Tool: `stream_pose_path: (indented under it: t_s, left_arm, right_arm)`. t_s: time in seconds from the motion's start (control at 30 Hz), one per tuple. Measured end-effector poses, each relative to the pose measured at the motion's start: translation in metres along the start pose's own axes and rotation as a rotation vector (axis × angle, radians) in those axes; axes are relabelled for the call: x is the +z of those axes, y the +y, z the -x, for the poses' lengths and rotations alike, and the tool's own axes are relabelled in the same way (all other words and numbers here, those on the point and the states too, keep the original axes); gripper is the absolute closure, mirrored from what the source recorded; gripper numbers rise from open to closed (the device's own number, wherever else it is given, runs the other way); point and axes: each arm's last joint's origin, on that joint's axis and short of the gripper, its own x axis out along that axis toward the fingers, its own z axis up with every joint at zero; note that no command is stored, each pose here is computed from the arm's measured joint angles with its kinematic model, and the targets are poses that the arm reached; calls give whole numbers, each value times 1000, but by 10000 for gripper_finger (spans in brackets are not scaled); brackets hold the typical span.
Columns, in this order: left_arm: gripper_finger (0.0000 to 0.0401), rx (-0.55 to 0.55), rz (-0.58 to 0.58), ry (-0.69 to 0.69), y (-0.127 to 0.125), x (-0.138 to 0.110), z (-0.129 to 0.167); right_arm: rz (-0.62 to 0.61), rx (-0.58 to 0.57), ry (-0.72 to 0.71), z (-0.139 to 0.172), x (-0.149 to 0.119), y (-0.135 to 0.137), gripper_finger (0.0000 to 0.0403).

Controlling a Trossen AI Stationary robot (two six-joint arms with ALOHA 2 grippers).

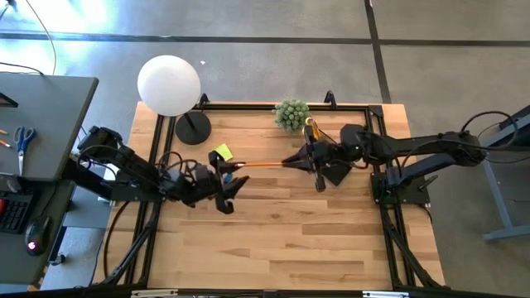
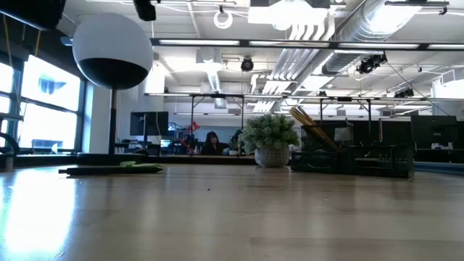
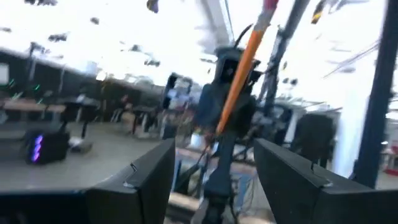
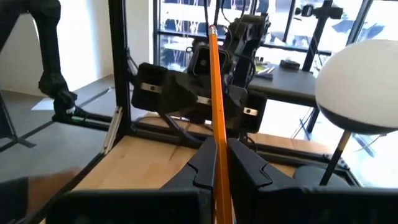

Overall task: Pick and place office supplies into organizer
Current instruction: Put the orange pencil into the desk organizer

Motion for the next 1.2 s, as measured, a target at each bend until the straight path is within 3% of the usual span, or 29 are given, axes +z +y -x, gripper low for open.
stream_pose_path:
  t_s: [0.13,0.67,0.8,1.03,1.2]
  left_arm:
    - [192,-101,-13,-81,0,9,-5]
    - [198,-61,-37,-103,4,14,-16]
    - [242,-44,-45,-100,7,13,-17]
    - [381,-52,-66,-73,6,10,-18]
    - [373,-23,-81,-45,7,7,-18]
  right_arm:
    - [-10,-16,0,-8,-5,-1,392]
    - [-27,-51,36,-31,-22,1,392]
    - [-25,-56,32,-32,-21,4,392]
    - [-28,-48,46,-32,-22,9,390]
    - [-51,-54,89,-35,-28,10,388]
